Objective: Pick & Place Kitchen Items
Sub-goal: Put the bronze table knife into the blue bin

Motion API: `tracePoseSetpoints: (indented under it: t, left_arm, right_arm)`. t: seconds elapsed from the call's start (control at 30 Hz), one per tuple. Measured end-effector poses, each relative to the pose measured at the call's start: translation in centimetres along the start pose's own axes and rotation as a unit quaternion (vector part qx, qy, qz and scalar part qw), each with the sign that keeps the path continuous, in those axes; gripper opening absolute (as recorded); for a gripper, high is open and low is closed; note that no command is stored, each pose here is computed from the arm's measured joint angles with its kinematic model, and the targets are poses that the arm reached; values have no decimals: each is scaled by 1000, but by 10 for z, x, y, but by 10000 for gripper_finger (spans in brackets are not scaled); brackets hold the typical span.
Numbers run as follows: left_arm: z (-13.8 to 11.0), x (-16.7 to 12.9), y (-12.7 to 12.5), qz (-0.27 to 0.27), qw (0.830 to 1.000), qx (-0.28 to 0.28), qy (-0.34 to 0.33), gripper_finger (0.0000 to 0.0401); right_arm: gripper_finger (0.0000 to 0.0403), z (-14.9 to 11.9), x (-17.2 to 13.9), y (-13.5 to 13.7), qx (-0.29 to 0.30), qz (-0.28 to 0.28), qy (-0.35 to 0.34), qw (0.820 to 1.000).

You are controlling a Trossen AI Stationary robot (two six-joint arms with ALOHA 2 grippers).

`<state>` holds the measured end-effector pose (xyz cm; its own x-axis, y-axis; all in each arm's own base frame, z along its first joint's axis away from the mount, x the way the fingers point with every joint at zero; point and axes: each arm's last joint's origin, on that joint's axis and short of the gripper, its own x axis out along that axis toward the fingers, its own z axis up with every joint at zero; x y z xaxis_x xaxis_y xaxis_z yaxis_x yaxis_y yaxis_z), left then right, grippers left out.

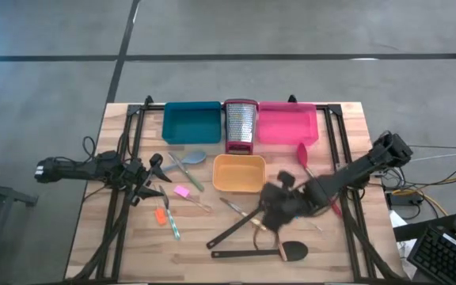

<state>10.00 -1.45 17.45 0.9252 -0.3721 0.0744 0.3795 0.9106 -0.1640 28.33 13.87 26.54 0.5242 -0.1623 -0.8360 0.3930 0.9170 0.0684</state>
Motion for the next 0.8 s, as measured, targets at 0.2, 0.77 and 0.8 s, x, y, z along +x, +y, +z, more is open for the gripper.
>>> tracePoseSetpoints:
  t: [0.2, 0.77, 0.8]
  left_arm:
    - [0, 0, 0, 0, 1000, 0, 0, 243]
    - [0, 0, 0, 0, 1000, 0, 0, 243]
    - [0, 0, 0, 0, 1000, 0, 0, 243]
  right_arm:
    - [8, -10, -5, 10, 98, 58, 69, 991]
    - [8, -27, 12, 27, 241, 19, 85, 967]
    - [8, -28, 16, 28, 237, 22, 100, 966]
